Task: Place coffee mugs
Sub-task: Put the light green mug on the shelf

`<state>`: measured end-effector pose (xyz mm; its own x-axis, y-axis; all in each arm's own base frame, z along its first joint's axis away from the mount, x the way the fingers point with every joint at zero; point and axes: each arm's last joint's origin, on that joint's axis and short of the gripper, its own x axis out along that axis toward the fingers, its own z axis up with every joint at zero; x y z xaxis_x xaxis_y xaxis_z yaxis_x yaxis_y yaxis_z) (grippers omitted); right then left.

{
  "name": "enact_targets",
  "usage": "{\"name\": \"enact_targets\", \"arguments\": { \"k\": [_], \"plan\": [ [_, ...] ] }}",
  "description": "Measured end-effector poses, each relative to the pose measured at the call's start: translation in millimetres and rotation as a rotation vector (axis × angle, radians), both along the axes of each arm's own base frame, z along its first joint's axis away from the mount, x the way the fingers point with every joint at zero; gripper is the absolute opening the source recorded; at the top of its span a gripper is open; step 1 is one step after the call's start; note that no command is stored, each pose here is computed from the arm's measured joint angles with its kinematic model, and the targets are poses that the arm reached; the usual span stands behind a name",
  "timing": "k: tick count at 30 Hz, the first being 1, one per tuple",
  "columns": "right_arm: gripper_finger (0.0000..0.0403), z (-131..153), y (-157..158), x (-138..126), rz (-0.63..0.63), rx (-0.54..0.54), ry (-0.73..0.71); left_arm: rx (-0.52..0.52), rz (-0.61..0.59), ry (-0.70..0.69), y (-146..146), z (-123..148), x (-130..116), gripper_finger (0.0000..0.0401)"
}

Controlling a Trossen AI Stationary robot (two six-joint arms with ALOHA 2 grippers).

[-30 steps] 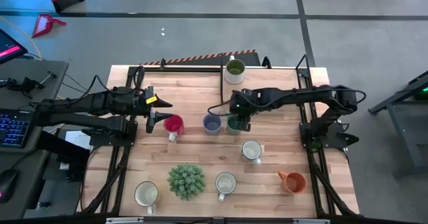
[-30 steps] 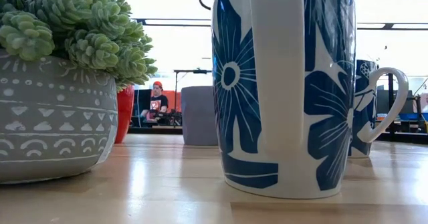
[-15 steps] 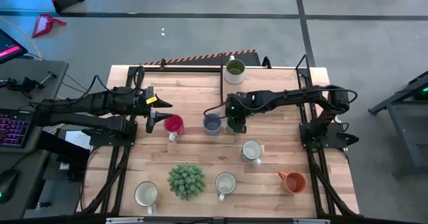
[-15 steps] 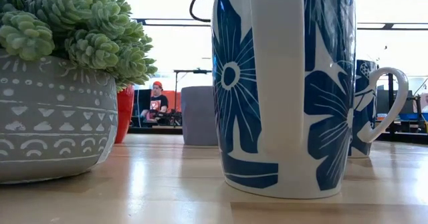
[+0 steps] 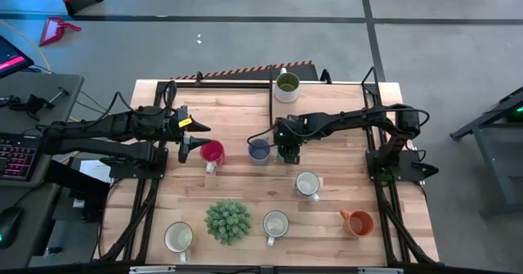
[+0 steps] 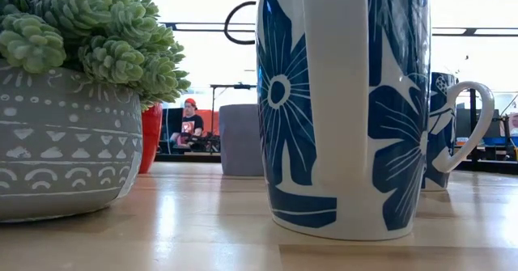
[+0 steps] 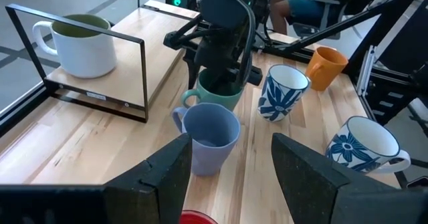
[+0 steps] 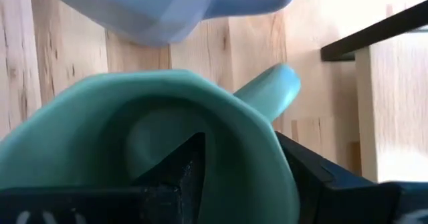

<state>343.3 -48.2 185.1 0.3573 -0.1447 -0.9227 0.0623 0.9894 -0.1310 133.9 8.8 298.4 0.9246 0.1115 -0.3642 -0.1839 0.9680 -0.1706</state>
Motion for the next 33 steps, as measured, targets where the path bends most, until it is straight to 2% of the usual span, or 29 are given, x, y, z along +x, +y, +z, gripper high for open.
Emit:
{"name": "enact_targets", "arguments": {
  "k": [12,15,22,26,33],
  "plan": [
    [0.0138,-4.0,0.2,2.4,-0.055,0.041,-0.012,0.001,0.0,0.001,0.0,0.0,0.0,0.0192],
    [0.0111,-4.0,0.2,2.4,-0.075,0.048,-0.016,0.001,0.0,0.001,0.0,0.0,0.0,0.0192],
    [0.0012,-0.9,0.8,2.8,-0.114,0.082,-0.036,0.001,0.0,0.002,0.0,-0.2,0.0,0.0192],
    [0.0009,-1.0,0.1,2.8,-0.184,0.084,-0.042,0.001,-0.001,0.004,0.0,-0.3,0.0,0.0192],
    [0.0001,8.6,0.7,-3.7,-0.207,0.073,-0.051,0.001,-0.001,0.006,-0.1,-0.5,-0.1,0.0192]
  ]
}}
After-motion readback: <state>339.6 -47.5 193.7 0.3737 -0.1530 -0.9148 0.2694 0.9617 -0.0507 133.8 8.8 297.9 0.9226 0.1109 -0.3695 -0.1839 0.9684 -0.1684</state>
